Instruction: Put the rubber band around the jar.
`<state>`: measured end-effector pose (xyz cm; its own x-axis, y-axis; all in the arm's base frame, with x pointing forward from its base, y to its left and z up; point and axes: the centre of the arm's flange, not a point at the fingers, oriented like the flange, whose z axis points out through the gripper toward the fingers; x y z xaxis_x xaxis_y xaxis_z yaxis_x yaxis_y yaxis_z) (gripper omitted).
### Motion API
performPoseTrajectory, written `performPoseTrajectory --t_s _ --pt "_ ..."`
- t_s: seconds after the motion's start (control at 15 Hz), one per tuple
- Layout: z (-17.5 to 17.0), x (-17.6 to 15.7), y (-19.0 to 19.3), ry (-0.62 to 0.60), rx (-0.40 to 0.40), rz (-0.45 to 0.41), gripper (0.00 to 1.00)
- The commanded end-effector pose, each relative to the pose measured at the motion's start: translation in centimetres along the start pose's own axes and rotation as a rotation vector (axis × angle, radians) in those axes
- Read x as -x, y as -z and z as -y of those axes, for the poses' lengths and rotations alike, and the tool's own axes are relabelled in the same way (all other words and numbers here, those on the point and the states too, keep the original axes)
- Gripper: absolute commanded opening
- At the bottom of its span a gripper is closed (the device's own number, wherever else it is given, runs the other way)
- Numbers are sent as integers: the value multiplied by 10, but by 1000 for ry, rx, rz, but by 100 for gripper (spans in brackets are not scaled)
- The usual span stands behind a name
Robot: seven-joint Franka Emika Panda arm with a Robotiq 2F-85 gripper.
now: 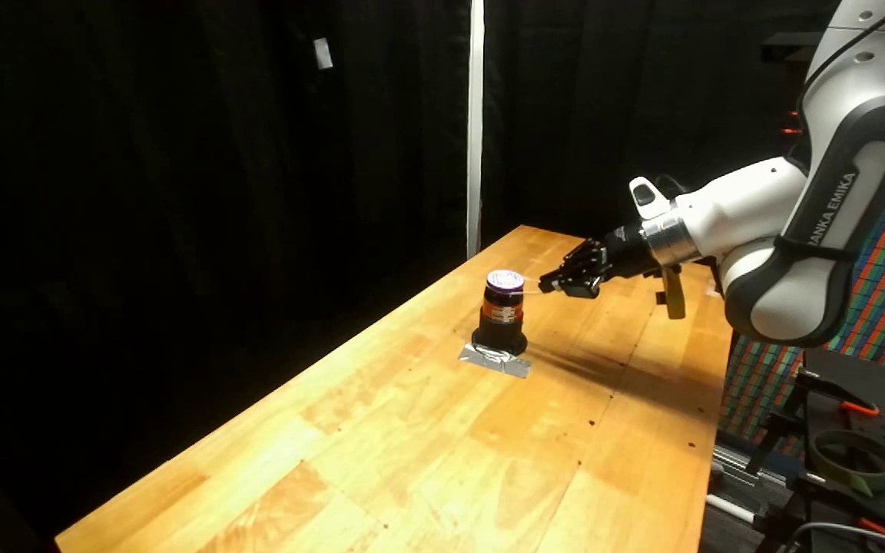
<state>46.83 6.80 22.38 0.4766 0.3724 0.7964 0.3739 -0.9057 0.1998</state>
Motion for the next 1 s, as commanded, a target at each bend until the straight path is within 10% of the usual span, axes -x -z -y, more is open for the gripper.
performPoseTrajectory --t_s 0.0,0.53,0.93 --pt "4 15 7 32 10 -75 19" --pt "-7 0 17 13 2 41 19" --pt "-24 -58 46 -23 101 430 73"
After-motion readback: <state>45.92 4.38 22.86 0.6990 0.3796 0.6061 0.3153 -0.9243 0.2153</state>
